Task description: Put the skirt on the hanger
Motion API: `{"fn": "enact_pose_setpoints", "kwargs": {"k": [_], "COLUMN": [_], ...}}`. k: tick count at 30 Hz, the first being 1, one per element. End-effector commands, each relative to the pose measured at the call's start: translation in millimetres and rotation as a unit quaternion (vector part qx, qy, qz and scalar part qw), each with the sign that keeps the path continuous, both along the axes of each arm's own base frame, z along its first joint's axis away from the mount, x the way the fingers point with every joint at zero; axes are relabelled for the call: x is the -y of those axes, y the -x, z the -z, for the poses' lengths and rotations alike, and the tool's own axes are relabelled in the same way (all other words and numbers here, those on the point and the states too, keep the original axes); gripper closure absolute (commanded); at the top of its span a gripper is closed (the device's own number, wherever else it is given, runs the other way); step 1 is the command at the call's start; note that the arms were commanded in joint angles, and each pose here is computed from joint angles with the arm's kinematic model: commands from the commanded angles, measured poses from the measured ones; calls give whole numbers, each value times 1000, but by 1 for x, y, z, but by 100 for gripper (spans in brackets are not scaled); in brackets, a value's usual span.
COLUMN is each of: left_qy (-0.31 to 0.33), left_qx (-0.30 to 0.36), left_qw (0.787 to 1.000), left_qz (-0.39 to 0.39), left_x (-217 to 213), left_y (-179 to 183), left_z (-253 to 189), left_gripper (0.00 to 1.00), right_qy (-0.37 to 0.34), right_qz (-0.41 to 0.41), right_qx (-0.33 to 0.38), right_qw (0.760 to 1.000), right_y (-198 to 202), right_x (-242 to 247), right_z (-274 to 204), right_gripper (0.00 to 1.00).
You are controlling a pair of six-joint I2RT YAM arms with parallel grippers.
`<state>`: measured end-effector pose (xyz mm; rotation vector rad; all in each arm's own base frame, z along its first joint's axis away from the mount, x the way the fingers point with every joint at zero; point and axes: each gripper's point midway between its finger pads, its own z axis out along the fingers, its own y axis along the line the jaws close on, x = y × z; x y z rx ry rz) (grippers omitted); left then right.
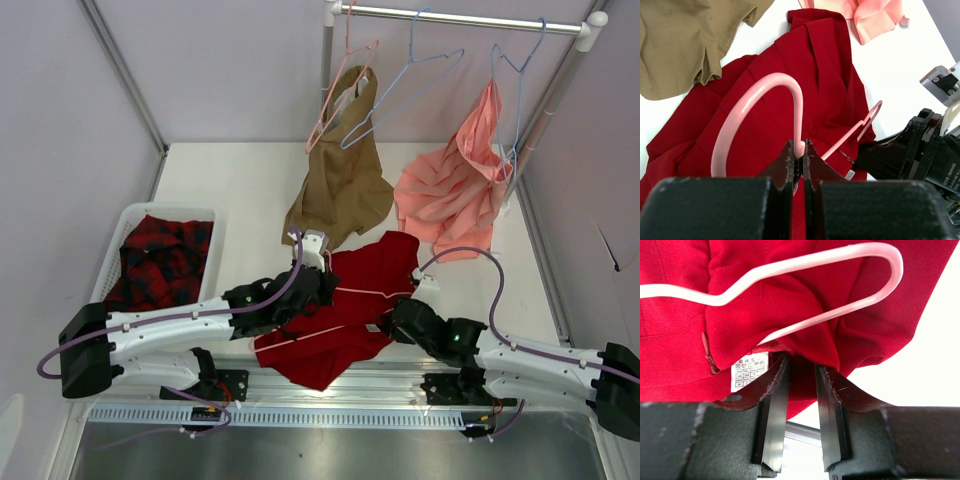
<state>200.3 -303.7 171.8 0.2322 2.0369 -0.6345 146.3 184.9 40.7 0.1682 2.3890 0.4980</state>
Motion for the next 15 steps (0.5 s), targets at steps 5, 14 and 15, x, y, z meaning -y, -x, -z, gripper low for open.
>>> {"fn": "enact_pose_setpoints", "kwargs": {"k": [5, 14, 15], "left_qy": [27, 27, 27], "left_qx": [16, 17, 18], "left_qw": [999, 999, 999], "left_qz": [-9, -7, -6], "left_x": [8, 10, 10], "left_y": [-8, -9, -9], "left_z": [-25, -27, -27], "left_gripper": [100, 100, 100], "right_qy": [27, 25, 22], "right_qz": [20, 26, 28], "right_qx": [8, 22, 26], "right_qw": [999, 999, 999], "right_y": [-3, -8, -9], "right_x": [9, 9, 9], "right_z": [10, 7, 4], "right_gripper": [69, 76, 78]}}
